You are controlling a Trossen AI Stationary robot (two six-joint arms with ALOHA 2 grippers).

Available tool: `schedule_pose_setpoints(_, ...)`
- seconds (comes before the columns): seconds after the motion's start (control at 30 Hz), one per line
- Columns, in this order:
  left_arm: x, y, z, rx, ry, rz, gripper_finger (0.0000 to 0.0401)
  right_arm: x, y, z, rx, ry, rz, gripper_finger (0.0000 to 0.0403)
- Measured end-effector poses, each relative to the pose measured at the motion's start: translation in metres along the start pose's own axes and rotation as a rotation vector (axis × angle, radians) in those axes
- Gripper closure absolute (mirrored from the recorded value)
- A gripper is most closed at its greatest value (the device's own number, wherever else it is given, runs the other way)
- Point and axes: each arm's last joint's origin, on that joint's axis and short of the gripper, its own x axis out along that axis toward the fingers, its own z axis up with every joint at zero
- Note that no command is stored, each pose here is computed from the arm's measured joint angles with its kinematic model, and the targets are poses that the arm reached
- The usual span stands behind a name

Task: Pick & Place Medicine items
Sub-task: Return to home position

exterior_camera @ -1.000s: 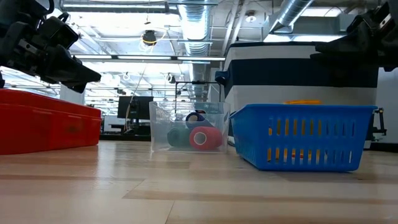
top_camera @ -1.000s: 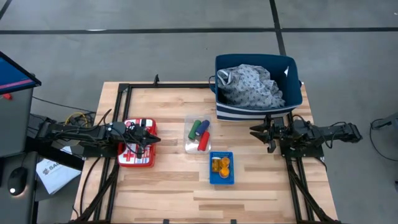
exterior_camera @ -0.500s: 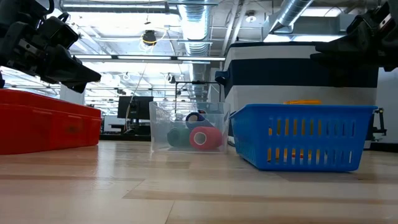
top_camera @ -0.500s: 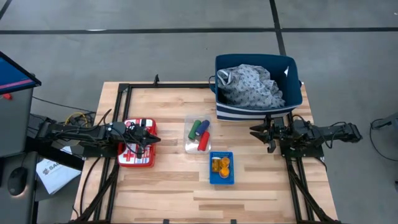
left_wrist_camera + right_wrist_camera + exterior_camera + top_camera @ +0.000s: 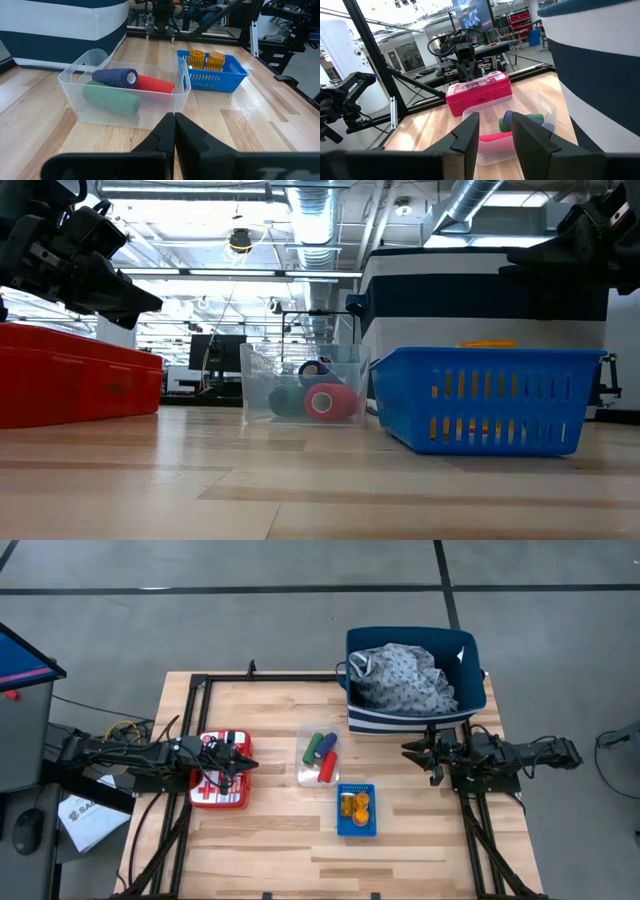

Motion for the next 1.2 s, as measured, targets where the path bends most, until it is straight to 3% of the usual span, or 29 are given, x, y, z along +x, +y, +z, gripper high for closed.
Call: schedule_pose_setpoints(1.2,0.0000,0.0000,0.0000,0.000,0.000,0.000,0.0400,0.0000,0.0000,-0.0002,0.041,0.001,0.001,0.0292)
